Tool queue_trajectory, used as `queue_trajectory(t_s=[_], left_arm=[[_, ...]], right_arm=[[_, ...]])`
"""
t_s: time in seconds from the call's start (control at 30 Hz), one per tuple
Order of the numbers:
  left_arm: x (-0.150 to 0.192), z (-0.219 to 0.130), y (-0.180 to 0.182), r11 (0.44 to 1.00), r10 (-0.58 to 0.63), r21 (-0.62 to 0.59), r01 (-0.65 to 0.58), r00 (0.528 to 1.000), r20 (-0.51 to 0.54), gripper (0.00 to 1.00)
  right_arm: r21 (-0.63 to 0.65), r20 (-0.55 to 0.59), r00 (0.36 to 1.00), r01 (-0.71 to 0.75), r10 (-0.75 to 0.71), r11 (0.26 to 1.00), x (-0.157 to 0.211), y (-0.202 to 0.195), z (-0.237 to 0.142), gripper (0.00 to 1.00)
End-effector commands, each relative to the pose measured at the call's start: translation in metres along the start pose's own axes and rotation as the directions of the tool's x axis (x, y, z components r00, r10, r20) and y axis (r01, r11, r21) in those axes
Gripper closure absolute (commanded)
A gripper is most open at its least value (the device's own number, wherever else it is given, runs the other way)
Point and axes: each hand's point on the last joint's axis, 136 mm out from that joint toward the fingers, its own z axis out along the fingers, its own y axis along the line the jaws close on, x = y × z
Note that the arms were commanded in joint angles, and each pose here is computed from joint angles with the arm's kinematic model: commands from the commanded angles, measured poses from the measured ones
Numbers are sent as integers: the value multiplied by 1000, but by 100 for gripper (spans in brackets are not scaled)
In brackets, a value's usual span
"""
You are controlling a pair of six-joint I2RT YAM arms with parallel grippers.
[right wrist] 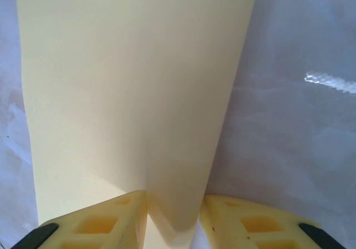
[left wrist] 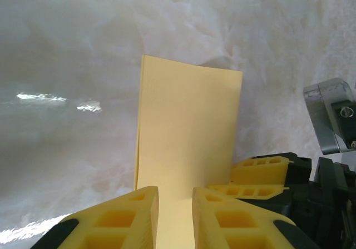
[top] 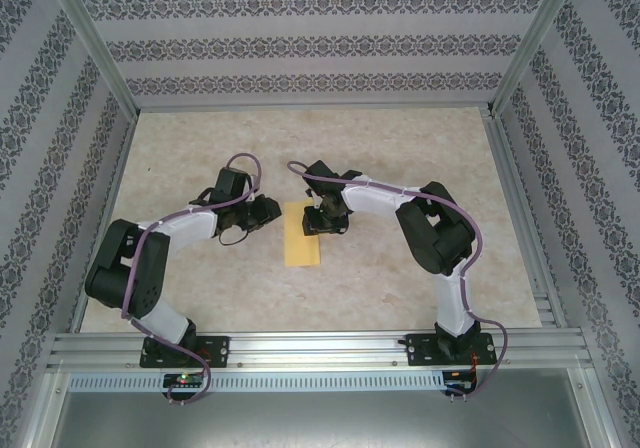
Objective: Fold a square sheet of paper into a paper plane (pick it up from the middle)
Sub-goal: Hold the square sheet of paper at the center of the table.
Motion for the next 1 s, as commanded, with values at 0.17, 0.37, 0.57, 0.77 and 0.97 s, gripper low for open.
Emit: queue_trajectory(t_s=[0.17,0.37,0.57,0.77,0.97], left_arm=[[9,23,-21,996,27,84,-21,997,-70,81],[20,37,-18,997,26,73,-17,993,-117,88],[28,46,-8,999,17,32,-13,988,-150,91],[38,47,21,996,-4,-87,-11,985,-170,93],[52,46,47,985,-6,-172,-29,979,-203,94]], right_arm=[[153,-137,990,-2,23,988,38,-50,53,64],[150,-144,989,-9,31,989,39,-51,55,64],[150,-145,989,-12,34,989,39,-50,57,64],[149,-146,989,-15,37,989,40,-50,56,64],[109,-108,993,-32,44,994,29,-38,40,63]])
